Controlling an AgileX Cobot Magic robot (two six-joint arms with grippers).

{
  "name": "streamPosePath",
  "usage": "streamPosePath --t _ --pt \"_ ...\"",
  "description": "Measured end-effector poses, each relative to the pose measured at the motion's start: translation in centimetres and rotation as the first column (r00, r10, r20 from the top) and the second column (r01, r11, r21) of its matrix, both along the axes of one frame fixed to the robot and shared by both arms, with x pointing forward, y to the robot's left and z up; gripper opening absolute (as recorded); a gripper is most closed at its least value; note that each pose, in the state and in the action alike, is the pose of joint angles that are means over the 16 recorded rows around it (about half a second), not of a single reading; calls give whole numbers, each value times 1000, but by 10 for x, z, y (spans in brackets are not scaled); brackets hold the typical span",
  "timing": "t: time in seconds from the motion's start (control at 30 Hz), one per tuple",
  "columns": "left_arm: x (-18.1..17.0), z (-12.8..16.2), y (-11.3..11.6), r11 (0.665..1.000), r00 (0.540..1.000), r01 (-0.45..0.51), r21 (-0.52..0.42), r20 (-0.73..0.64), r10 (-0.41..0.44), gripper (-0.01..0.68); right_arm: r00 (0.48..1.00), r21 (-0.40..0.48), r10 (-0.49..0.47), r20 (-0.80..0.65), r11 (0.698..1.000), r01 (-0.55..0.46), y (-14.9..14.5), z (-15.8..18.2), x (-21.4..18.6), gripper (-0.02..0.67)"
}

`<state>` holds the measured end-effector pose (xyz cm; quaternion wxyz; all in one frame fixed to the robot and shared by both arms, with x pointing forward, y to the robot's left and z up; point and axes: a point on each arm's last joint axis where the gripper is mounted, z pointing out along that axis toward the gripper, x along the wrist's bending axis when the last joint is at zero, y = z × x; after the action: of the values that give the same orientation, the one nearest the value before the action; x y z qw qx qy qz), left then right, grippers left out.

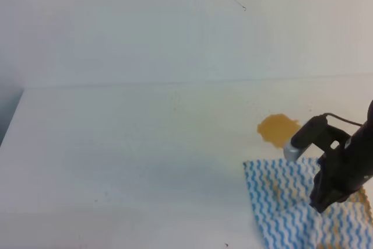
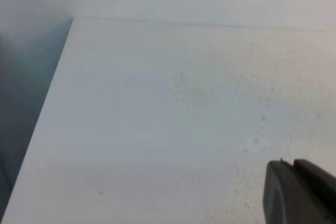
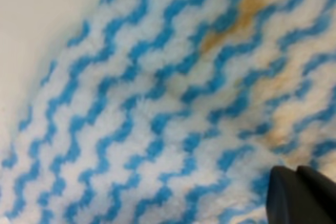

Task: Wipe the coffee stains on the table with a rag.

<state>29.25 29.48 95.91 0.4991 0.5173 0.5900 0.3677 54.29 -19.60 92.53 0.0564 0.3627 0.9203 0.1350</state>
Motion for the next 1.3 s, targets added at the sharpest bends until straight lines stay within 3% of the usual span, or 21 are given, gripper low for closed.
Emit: streamPosePath --t 0.27,0.47,0.73,1.0,1.3 --pt "0 0 0 1000 1000 0 0 0 0 -4 994 10 5 108 1000 -6 7 34 29 -1" --pt "0 0 0 1000 1000 0 0 0 0 -4 994 2 19 110 1000 -19 10 56 39 30" --pt "0 0 0 1000 1000 0 0 0 0 -4 999 -4 46 2 999 -46 11 67 36 239" --pt "0 0 0 1000 1000 0 1 0 0 -4 991 -8 91 -99 996 -92 15 46 27 459" --pt "0 0 0 1000 1000 1 2 0 -1 -4 977 -37 137 -162 989 -145 21 11 22 500"
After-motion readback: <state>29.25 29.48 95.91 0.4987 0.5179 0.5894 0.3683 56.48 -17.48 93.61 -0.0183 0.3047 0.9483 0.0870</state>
